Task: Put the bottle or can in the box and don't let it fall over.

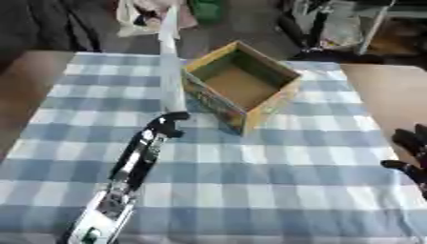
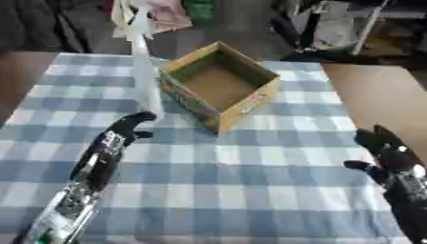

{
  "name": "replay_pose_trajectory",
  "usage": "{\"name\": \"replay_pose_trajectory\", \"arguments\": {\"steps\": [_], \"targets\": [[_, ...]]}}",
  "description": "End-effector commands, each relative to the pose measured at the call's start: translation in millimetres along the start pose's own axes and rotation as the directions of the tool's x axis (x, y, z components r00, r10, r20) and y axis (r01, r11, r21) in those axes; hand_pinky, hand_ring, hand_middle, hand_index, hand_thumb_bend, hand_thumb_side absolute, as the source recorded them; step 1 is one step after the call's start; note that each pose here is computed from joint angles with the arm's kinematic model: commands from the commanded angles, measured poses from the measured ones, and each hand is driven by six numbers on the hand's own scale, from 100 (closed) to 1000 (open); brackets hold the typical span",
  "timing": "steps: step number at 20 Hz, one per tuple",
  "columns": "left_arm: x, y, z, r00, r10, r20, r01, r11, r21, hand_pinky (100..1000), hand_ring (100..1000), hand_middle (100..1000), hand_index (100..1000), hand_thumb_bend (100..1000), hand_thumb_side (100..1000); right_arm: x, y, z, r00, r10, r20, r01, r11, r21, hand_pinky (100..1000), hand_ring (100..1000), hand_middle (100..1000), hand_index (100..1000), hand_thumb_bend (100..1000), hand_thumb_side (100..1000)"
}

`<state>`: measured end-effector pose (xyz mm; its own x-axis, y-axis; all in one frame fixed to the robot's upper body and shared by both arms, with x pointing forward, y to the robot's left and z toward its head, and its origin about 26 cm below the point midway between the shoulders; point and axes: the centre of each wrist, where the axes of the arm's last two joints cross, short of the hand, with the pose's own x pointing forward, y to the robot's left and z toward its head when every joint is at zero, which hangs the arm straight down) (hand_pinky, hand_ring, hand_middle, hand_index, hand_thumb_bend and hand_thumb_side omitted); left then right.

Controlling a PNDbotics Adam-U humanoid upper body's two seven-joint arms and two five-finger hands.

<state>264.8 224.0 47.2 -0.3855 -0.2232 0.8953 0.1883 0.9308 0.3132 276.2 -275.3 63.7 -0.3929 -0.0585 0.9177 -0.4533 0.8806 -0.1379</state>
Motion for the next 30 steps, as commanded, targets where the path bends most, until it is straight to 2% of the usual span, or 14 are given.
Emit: {"name": "replay_pose_trajectory", "arguments": {"steps": [1, 13, 17, 20, 23, 26, 27, 30], "targets": [[6.0, 2.7, -1.6, 1.0, -0.016, 0.023, 0.016, 1.0, -0.006, 801, 959, 789, 860, 219, 1000, 4.4, -3.5, -2.6, 1.0, 0.016, 0.003, -0.016, 1.0, 0.008, 760, 1000, 910, 1000, 100, 770], [7.9, 4.3, -1.4, 0.999, -0.027, 0.029, 0.027, 1.0, -0.005, 801, 961, 790, 862, 221, 1000, 4.9, -4.6, -3.2, 1.0, 0.019, -0.009, -0.019, 1.0, 0.003, 760, 1000, 909, 1000, 100, 765], [18.2, 23.1, -6.1, 0.99, -0.127, 0.059, 0.126, 0.992, 0.031, 807, 969, 804, 881, 280, 936, 4.5, -5.4, -1.9, 1.0, 0.02, -0.015, -0.02, 1.0, 0.0, 760, 1000, 909, 1000, 100, 765], [31.0, 43.1, -10.6, 0.973, -0.223, 0.062, 0.217, 0.973, 0.08, 821, 995, 841, 908, 285, 906, 4.0, -5.9, -0.8, 1.0, 0.022, -0.021, -0.022, 1.0, -0.003, 760, 1000, 909, 1000, 100, 766], [42.6, 61.3, -13.7, 0.943, -0.332, 0.022, 0.326, 0.934, 0.143, 834, 1000, 871, 923, 293, 878, 3.8, -6.2, -0.4, 0.999, 0.023, -0.023, -0.024, 1.0, -0.004, 760, 1000, 909, 1000, 100, 766], [47.1, 69.7, -16.5, 0.911, -0.41, -0.049, 0.411, 0.892, 0.186, 837, 1000, 883, 930, 342, 856, 3.7, -6.3, -0.2, 0.999, 0.024, -0.024, -0.024, 1.0, -0.004, 761, 1000, 909, 1000, 100, 766], [46.6, 71.9, -17.7, 0.901, -0.427, -0.08, 0.434, 0.879, 0.199, 840, 1000, 885, 934, 392, 837, 3.7, -6.3, -0.1, 0.999, 0.025, -0.025, -0.025, 1.0, -0.004, 761, 1000, 909, 1000, 100, 765], [43.2, 78.8, -20.3, 0.875, -0.458, -0.16, 0.484, 0.842, 0.238, 838, 1000, 885, 939, 461, 811, 3.7, -6.4, 0.1, 0.999, 0.026, -0.025, -0.026, 1.0, -0.004, 761, 1000, 909, 1000, 100, 764]]}}
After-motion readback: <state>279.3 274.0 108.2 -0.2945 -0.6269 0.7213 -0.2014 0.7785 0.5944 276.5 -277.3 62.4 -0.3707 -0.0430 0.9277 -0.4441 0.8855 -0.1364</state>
